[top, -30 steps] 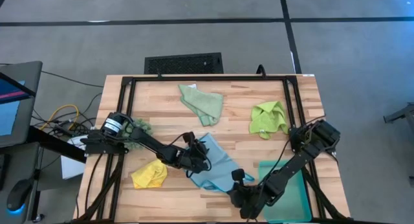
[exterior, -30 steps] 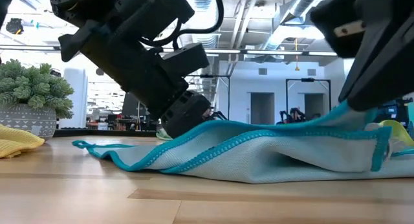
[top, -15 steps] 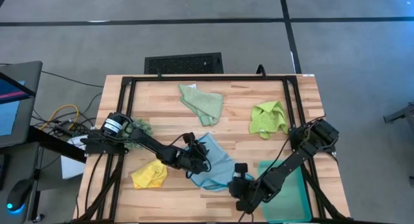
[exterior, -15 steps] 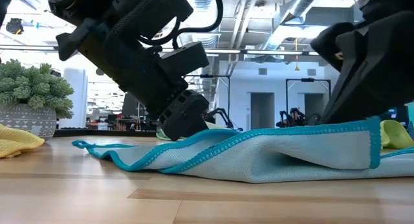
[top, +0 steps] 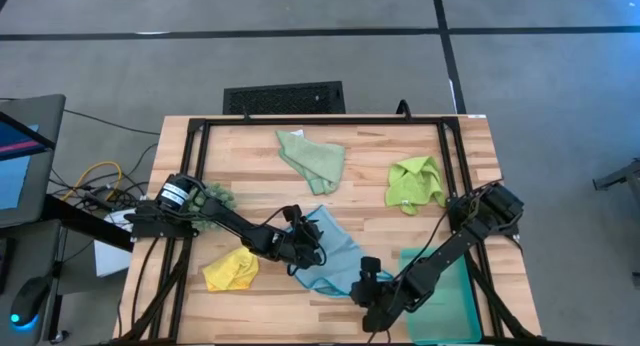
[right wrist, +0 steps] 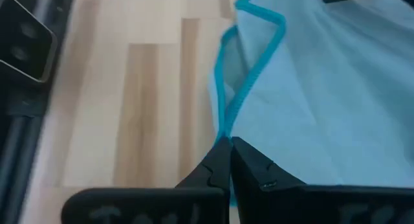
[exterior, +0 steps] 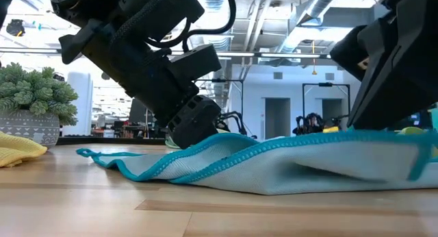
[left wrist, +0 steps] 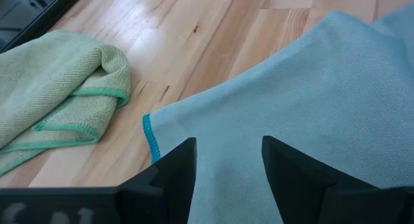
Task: Fold microfiber towels
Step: Fold the blue microfiber cloth
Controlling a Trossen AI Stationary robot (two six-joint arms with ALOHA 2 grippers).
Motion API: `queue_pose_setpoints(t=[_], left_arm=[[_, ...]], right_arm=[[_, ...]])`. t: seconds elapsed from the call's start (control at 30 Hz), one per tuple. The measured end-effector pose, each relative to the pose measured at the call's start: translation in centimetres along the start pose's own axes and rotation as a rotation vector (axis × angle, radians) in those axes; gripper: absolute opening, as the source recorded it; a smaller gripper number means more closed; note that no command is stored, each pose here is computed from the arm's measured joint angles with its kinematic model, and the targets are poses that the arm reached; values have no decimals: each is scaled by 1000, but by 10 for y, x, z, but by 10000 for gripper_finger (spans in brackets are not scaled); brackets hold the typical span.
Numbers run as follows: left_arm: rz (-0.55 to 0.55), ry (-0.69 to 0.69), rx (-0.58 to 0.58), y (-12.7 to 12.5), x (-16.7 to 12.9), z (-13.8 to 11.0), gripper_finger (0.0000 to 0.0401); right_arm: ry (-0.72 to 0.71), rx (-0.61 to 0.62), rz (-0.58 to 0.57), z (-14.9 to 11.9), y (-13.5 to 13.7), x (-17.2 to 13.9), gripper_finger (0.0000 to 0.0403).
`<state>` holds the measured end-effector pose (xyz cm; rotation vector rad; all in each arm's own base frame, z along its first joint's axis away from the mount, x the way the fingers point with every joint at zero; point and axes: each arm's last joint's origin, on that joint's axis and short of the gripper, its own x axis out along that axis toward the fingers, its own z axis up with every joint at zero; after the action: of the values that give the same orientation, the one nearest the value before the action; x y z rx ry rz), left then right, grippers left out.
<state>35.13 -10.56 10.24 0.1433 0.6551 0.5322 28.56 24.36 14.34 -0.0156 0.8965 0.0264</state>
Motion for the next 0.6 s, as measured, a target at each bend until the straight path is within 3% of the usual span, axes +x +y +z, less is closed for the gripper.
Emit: queue_pose_setpoints(t=[0.3,0.6], left_arm=[[-22,8,-6,-1,0,0,169],[-23,8,-7,-1,0,0,169]], right_arm=[[8,28,1,-1,0,0,57],[58,-25,42,-5,2,-1,171]])
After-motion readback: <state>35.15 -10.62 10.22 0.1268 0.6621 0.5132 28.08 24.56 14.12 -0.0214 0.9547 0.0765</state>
